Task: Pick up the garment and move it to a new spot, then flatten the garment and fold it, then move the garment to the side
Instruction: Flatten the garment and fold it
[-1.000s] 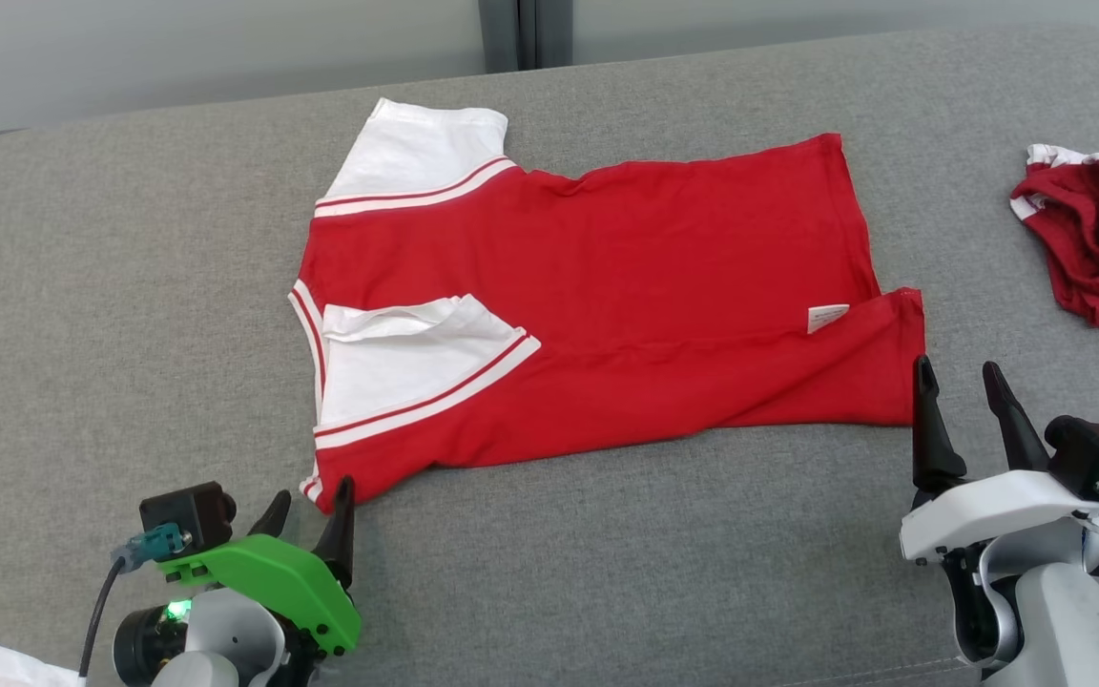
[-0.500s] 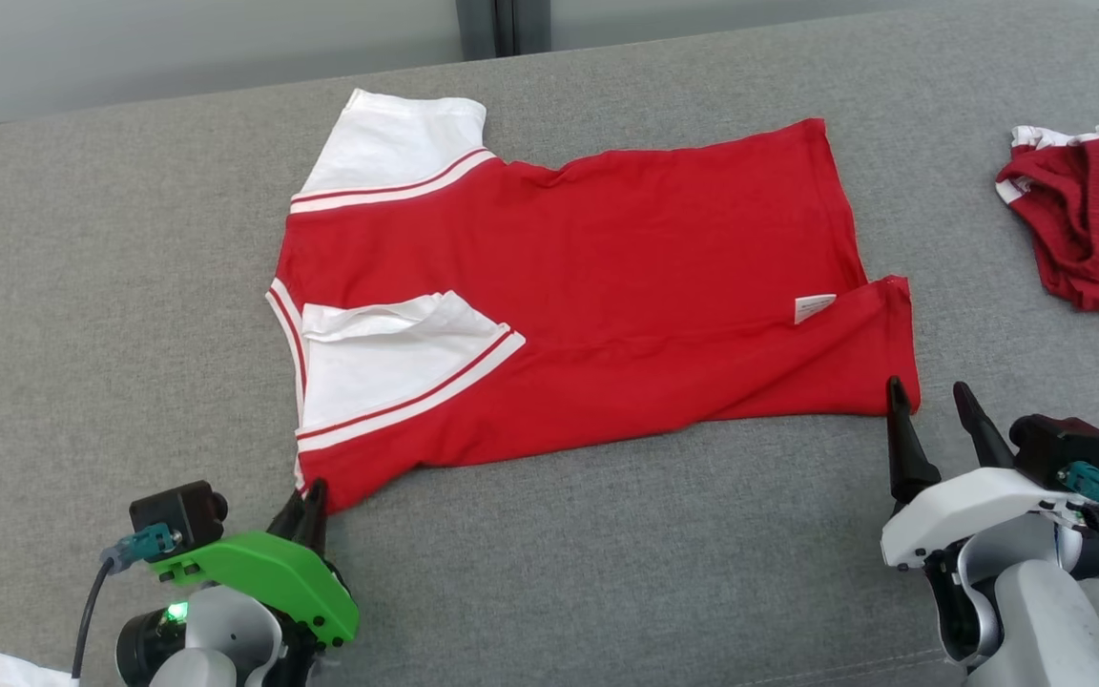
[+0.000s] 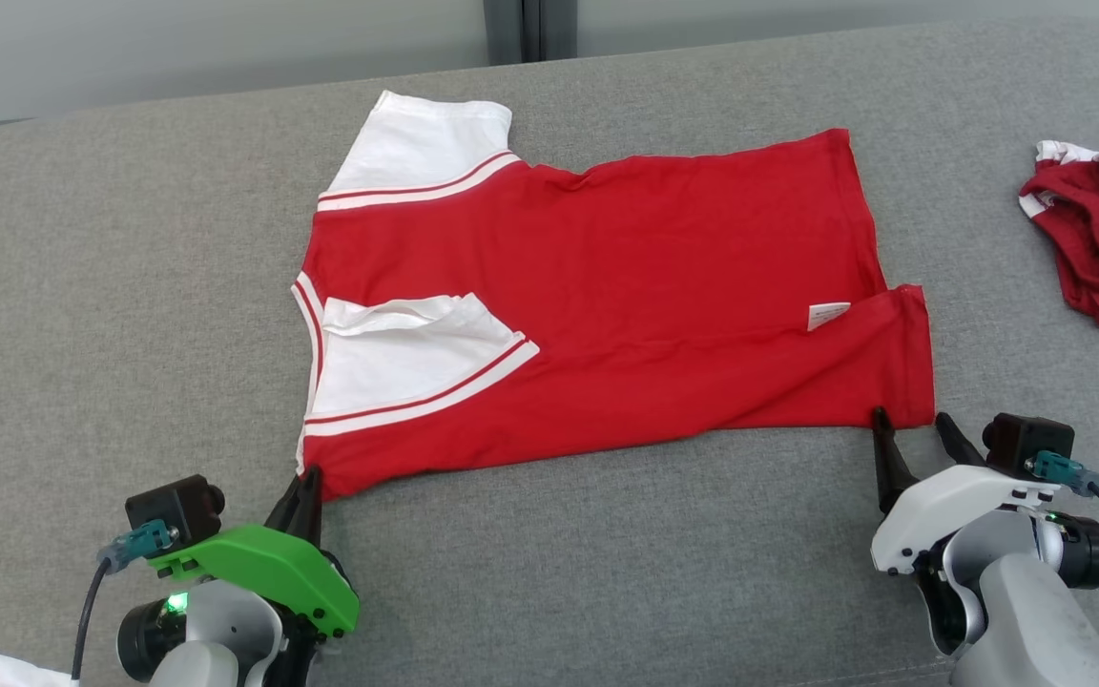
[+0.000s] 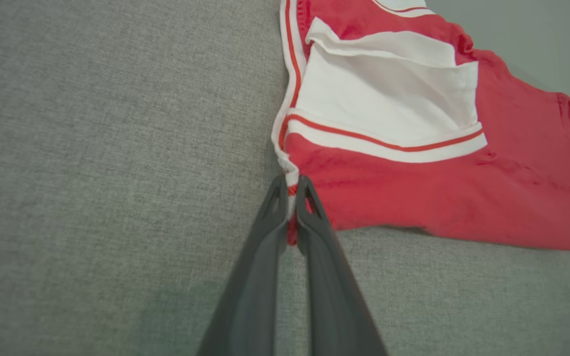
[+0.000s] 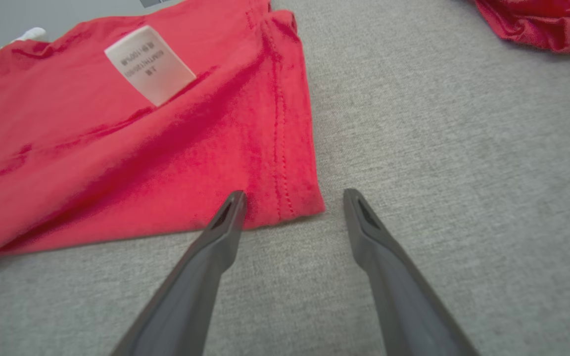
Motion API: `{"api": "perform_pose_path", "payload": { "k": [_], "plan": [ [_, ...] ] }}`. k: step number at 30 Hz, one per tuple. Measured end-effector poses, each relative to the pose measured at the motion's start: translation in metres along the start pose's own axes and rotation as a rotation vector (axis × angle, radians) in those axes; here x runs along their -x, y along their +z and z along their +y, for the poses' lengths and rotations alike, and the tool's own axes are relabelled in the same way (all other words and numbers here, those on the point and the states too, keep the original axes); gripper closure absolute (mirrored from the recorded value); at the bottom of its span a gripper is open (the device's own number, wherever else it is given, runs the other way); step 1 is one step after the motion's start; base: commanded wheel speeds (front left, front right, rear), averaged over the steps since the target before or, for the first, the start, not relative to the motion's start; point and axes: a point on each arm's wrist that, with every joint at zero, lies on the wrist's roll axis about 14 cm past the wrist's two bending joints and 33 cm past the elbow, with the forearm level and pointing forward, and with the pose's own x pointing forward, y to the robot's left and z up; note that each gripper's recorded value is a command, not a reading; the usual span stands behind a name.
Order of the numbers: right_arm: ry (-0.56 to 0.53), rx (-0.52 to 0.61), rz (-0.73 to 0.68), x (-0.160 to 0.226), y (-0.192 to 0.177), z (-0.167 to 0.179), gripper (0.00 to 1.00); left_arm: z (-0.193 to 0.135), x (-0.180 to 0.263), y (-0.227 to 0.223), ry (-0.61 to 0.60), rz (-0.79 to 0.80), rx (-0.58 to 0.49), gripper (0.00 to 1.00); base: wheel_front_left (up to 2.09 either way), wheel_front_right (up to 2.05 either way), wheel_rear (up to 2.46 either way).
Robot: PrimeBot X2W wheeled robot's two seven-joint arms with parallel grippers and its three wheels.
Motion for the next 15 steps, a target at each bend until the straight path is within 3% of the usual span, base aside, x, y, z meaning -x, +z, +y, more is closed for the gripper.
{"api": "perform_pose_path", "payload": {
  "k": [4, 5, 6, 8, 9, 10, 15],
  "plan": [
    [0.004, -0.028, 0.028, -0.005, -0.004, 0.003, 0.00, 0.000, 0.000, 0.002, 0.000, -0.012, 0.004, 1.00, 0.00, 0.00, 0.00],
    [0.007, -0.035, 0.030, -0.007, -0.004, 0.005, 0.19, 0.000, 0.000, 0.003, -0.001, -0.015, 0.004, 1.00, 0.00, 0.00, 0.00],
    [0.009, -0.037, 0.033, -0.008, -0.003, 0.006, 0.54, 0.000, 0.000, 0.004, 0.000, -0.018, 0.004, 1.00, 0.00, 0.00, 0.00],
    [0.016, -0.041, 0.033, -0.012, -0.001, 0.009, 0.78, 0.000, -0.001, 0.007, 0.000, -0.031, 0.004, 1.00, 0.00, 0.00, 0.00],
    [0.020, -0.045, 0.027, -0.013, 0.002, 0.010, 0.95, 0.001, -0.001, 0.009, 0.001, -0.036, 0.005, 1.00, 0.00, 0.00, 0.00],
    [0.023, -0.050, 0.016, -0.014, 0.005, 0.012, 1.00, 0.001, 0.000, 0.011, 0.001, -0.047, 0.006, 1.00, 0.00, 0.00, 0.00],
    [0.027, -0.054, -0.049, -0.014, 0.025, 0.013, 1.00, -0.003, 0.006, 0.030, -0.016, -0.115, -0.007, 1.00, 0.00, 0.00, 0.00]
  ]
}}
